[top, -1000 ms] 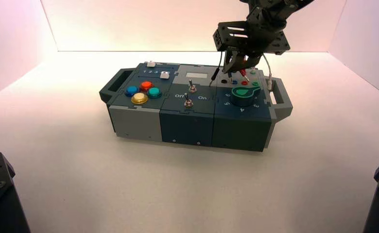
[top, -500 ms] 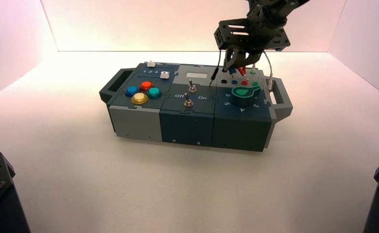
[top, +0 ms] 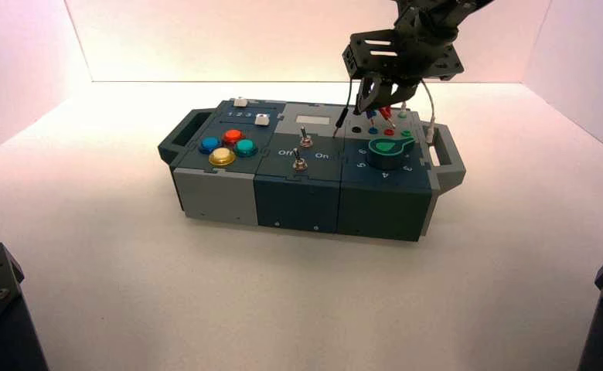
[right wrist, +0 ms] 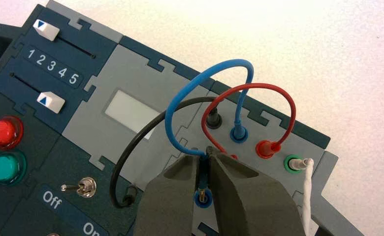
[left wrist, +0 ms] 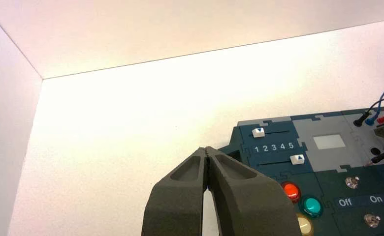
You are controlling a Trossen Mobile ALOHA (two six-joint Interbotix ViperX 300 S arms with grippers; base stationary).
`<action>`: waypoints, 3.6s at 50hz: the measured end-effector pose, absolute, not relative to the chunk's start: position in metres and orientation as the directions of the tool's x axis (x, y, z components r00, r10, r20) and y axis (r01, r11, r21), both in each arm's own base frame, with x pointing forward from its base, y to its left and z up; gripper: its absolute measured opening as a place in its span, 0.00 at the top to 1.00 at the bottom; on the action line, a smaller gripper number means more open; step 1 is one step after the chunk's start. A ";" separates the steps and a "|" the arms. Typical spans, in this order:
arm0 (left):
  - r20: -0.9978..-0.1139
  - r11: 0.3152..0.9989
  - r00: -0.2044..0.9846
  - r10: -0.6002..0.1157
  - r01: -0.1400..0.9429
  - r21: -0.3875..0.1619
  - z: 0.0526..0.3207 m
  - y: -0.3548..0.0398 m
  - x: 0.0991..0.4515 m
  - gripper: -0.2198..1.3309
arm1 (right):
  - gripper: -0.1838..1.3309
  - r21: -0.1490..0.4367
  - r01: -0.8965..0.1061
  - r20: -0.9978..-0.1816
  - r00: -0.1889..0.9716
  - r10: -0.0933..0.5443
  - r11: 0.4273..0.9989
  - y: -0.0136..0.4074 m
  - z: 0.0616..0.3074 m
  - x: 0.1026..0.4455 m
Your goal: Insert the blue wire.
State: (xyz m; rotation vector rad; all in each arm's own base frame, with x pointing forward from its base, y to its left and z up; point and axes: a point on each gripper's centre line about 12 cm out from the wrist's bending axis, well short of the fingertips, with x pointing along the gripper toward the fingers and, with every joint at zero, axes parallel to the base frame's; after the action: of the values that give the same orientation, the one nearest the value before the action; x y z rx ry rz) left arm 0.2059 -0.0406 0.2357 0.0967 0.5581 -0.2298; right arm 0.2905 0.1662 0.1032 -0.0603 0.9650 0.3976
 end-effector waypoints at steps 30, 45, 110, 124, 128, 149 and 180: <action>-0.535 0.970 0.823 -0.190 0.241 0.027 0.236 -0.041 0.206 0.97 | 0.87 0.122 -0.353 -0.818 0.493 0.295 0.928 0.166 0.097 0.291; -0.533 0.970 0.824 -0.190 0.241 0.026 0.236 -0.041 0.206 0.97 | 0.87 0.120 -0.354 -0.821 0.489 0.294 0.927 0.166 0.097 0.291; -0.523 0.970 0.831 -0.191 0.241 0.028 0.238 -0.040 0.205 0.97 | 0.87 0.094 -0.396 -0.887 0.384 0.258 0.914 0.162 0.109 0.280; -0.523 0.970 0.830 -0.192 0.242 0.028 0.239 -0.041 0.204 0.97 | 0.87 0.094 -0.397 -0.897 0.364 0.250 0.913 0.162 0.107 0.279; -0.520 0.970 0.832 -0.191 0.240 0.029 0.239 -0.040 0.204 0.97 | 0.87 0.093 -0.398 -0.900 0.358 0.248 0.913 0.164 0.106 0.280; -0.520 0.970 0.832 -0.191 0.240 0.027 0.239 -0.040 0.204 0.97 | 0.87 0.092 -0.410 -0.922 0.310 0.233 0.908 0.173 0.099 0.288; -0.479 0.971 0.856 -0.194 0.237 0.031 0.250 -0.039 0.197 0.97 | 0.27 0.093 -0.439 -0.911 0.325 0.254 0.894 0.180 0.113 0.282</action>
State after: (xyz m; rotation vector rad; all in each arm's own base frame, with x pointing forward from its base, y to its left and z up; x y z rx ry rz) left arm 0.1967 -0.0386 0.2496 0.0897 0.4938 -0.2272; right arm 0.2819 0.1796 0.1126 -0.1824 1.1545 0.4576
